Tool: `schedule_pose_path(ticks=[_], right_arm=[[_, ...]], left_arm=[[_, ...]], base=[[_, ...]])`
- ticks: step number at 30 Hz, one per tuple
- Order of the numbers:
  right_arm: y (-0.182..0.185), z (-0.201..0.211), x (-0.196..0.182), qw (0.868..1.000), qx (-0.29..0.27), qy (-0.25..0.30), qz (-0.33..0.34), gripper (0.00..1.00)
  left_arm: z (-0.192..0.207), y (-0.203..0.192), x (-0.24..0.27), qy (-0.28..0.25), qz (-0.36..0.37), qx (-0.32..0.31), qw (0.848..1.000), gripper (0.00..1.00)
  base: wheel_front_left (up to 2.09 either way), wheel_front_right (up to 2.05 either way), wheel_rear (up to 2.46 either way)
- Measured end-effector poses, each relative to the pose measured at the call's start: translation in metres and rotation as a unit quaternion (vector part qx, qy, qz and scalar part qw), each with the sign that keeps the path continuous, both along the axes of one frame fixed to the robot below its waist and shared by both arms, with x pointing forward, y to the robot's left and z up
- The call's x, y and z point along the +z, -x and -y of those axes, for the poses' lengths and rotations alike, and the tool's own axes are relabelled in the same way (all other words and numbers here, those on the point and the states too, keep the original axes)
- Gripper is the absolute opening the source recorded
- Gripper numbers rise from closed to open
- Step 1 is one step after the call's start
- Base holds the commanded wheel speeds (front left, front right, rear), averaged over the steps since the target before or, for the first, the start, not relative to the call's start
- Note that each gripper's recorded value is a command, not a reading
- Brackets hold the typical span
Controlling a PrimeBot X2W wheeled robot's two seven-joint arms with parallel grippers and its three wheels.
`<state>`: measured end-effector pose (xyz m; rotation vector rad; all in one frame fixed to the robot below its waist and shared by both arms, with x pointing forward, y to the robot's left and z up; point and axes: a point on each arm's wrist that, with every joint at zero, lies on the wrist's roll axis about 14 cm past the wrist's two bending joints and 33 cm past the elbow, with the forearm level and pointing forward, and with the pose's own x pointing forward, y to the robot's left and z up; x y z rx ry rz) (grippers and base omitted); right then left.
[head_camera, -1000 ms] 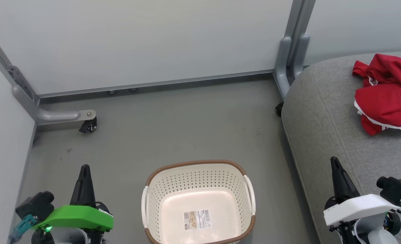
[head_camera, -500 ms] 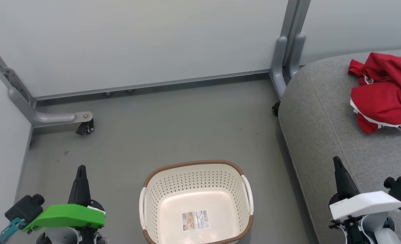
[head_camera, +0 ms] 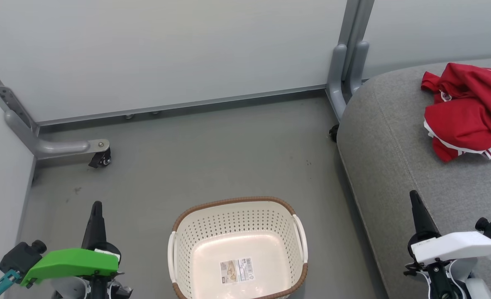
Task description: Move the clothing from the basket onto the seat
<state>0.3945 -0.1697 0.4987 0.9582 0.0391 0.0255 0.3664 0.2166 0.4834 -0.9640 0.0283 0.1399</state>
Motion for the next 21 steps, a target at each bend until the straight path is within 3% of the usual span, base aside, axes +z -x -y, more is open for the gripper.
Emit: schedule_pose_path(ticks=[21], right_arm=[[0.0007,0.0100,0.0005,0.993,-0.010,-0.113,-0.008,0.00]], left_arm=[[0.0047,-0.0071,0.0051,0.112,0.014,-0.008,0.994,0.00]], base=[[0.00,0.00,0.00]])
